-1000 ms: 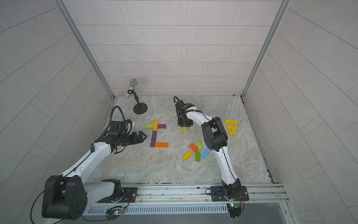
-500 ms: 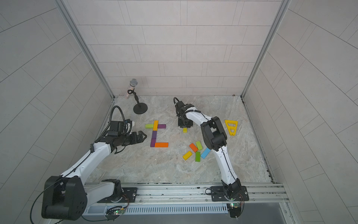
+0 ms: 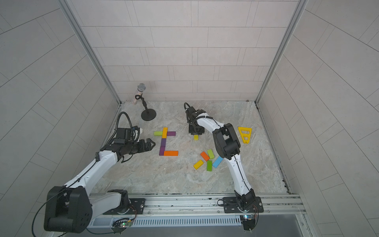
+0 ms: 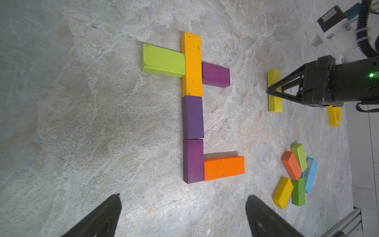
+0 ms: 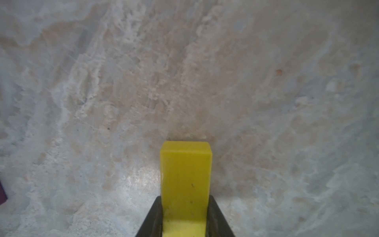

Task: Assemble the letter t with building blocks
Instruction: Place the building block at the center of the board.

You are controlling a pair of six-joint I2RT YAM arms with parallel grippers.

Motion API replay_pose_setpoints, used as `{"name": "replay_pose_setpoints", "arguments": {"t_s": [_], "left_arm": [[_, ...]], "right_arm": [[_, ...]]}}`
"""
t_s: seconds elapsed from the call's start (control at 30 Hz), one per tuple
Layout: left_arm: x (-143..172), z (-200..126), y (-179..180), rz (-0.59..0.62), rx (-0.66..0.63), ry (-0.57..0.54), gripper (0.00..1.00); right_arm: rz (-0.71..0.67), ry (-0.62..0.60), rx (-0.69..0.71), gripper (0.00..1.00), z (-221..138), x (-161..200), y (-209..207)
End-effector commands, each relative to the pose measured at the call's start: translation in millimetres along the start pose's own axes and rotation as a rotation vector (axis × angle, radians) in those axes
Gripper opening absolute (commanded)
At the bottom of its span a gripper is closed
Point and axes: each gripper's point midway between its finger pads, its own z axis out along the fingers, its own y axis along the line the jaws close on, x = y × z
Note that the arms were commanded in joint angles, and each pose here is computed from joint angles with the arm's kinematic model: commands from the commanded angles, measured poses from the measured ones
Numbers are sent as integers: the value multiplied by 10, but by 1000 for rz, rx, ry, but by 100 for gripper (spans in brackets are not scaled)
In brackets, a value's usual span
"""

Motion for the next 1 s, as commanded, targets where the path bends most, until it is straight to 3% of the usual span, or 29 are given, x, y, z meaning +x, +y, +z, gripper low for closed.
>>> {"name": "replay_pose_setpoints", "arguments": {"t_s": [0.0, 0.63, 0.8, 0.97], "left_arm": [[-20, -16, -8, 15, 2, -22, 100], [-16, -14, 10, 13, -7, -19, 100], [-9, 6, -8, 15, 7, -18, 100], [-46, -10, -96, 54, 63, -55, 100]], "right_arm": [[26, 11, 31, 29, 63, 2, -58], [5, -3, 16, 48, -5, -29, -33], [-14, -52, -4, 51, -268, -112, -9], [-65, -143, -60, 52, -830, -206, 25]]}}
